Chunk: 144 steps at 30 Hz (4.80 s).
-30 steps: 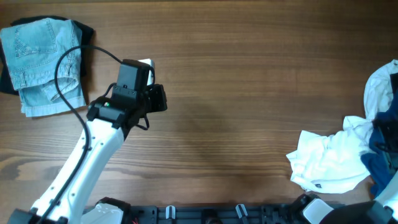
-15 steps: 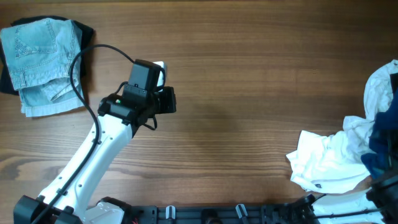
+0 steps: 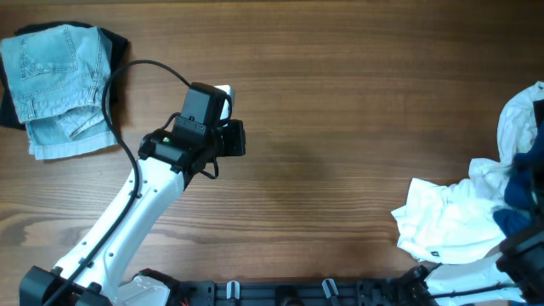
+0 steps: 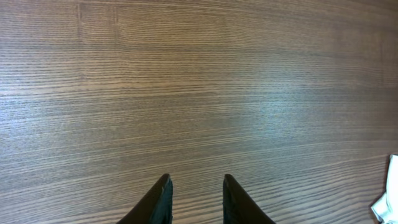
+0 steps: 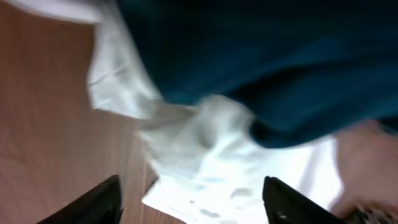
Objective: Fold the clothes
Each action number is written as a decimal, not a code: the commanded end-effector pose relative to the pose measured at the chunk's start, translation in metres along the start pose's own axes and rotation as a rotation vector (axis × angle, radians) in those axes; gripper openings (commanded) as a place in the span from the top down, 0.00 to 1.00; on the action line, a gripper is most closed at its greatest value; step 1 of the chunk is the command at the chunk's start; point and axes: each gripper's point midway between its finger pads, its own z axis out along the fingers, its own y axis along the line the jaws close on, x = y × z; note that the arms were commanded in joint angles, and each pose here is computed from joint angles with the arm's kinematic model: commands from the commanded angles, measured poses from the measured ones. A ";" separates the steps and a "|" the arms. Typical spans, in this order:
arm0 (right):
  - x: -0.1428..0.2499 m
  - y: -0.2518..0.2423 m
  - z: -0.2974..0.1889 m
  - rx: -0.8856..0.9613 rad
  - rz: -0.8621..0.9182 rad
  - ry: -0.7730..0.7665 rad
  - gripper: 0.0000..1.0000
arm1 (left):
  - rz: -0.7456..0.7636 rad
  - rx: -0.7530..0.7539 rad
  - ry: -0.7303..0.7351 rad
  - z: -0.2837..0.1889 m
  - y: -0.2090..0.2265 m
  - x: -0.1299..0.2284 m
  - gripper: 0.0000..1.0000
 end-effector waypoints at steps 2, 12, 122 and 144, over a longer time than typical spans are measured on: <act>-0.013 -0.031 -0.013 -0.002 0.112 -0.024 0.24 | 0.008 0.019 -0.008 0.000 -0.006 -0.004 0.73; -0.033 -0.029 -0.009 -0.073 0.095 -0.086 0.23 | 0.011 0.018 -0.007 0.000 -0.005 -0.004 0.72; 0.221 0.279 -0.466 -0.702 -1.042 -1.455 0.96 | -0.025 0.013 0.031 0.000 -0.003 0.005 0.77; 0.386 0.328 -0.442 -1.124 -1.459 -1.252 0.96 | -0.021 0.023 0.007 0.000 -0.006 -0.001 0.81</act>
